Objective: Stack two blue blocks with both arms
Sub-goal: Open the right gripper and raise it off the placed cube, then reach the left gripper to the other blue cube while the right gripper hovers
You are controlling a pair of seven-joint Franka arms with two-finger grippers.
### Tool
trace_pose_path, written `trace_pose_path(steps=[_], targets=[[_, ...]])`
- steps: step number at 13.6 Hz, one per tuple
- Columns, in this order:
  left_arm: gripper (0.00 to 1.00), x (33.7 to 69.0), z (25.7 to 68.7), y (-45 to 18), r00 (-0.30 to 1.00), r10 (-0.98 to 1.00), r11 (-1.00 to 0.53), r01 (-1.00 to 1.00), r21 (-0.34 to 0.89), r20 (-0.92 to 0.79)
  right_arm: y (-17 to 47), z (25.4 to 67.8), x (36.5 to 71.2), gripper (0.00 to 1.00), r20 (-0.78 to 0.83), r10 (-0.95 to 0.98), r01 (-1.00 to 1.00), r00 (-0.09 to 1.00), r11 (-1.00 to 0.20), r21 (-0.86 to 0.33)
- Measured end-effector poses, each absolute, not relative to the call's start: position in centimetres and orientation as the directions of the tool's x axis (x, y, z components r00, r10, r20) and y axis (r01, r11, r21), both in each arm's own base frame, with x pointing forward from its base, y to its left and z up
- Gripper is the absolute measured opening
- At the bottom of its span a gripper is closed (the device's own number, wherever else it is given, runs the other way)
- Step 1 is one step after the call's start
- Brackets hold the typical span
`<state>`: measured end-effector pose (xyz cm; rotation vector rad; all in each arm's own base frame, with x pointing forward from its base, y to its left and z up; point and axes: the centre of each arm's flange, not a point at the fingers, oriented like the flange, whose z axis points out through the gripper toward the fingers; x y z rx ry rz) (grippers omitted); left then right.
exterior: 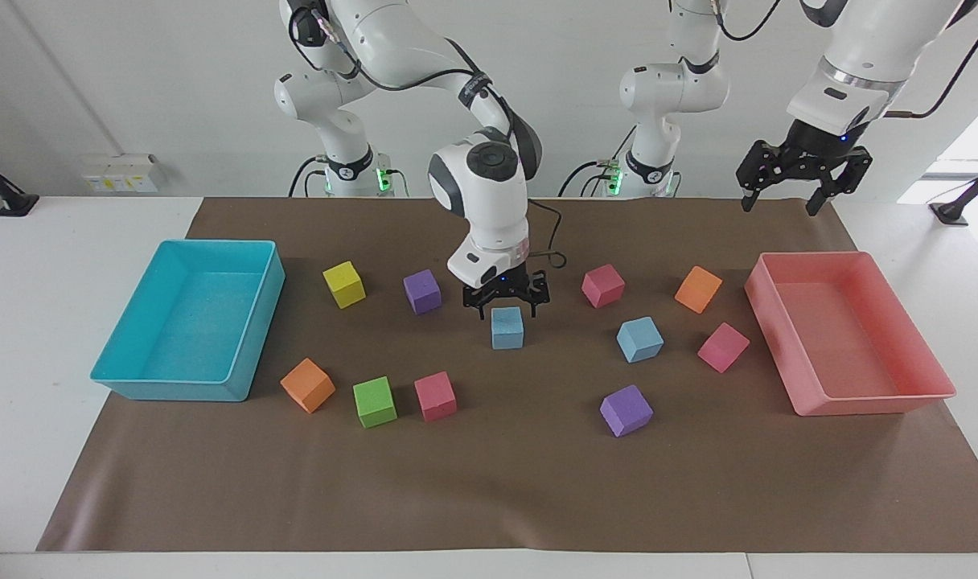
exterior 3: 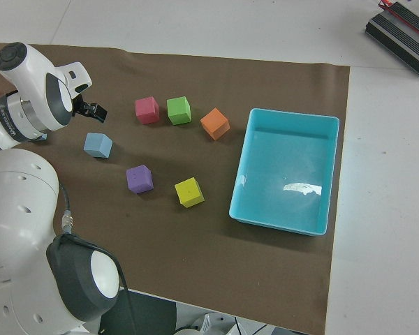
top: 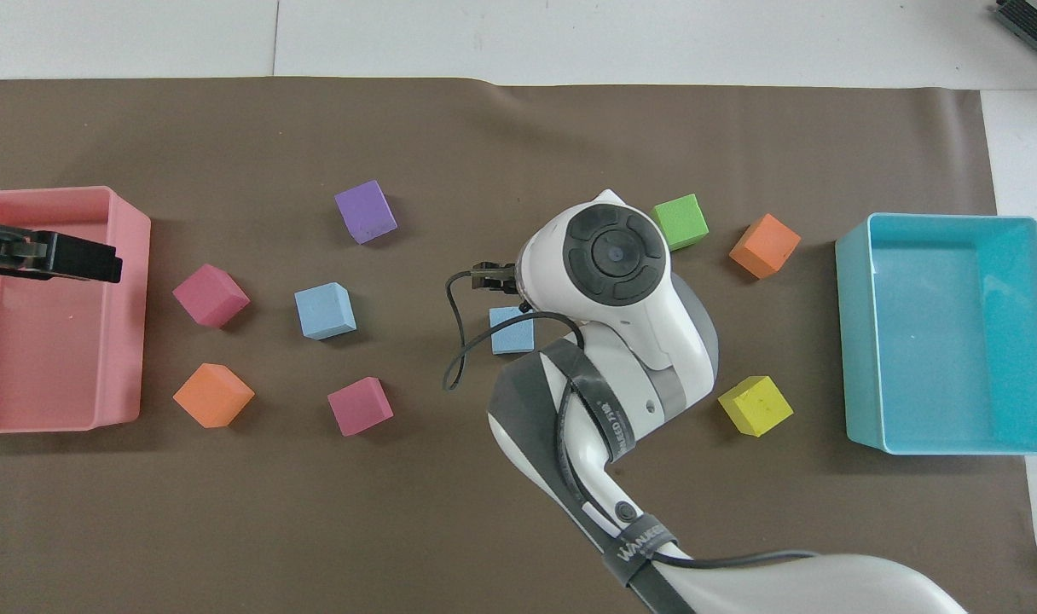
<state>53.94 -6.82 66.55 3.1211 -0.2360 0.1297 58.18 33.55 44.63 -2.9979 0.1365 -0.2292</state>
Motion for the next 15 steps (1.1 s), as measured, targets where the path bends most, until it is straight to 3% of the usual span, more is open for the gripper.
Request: trace_pose_path(steps=[3,6,10,14,15], targets=[[1.0,54.0,66.5,-6.7,0.986,-0.147,-0.989,-0.148,0.003,0.083,29.9,47.7,59.2,1.0,0.162,-0.157,-0.131,0.974,-0.979,-0.158],[1.0,53.9,66.6,-6.8,0.985,-0.15,-0.989,-0.151,0.003,0.083,28.7,47.7,59.7,1.0,0.096,-0.207,-0.177,0.974,-0.951,-0.255],[1.0,54.2,65.7,-6.8,0.986,-0.149,-0.989,-0.15,0.003,0.076,24.3,47.4,61.8,1.0,0.079,-0.078,-0.039,0.994,-0.908,-0.418],[1.0,56.4,59.6,-8.3,0.979,-0.167,-0.986,-0.169,0.005,0.119,21.9,45.6,61.9,0.99,0.033,-0.033,-0.014,0.999,-0.882,-0.471],[1.0,56.6,58.0,-8.9,0.978,-0.172,-0.985,-0.174,0.006,0.121,21.6,45.3,61.9,0.9,0.021,-0.041,-0.025,0.999,-0.861,-0.507]])
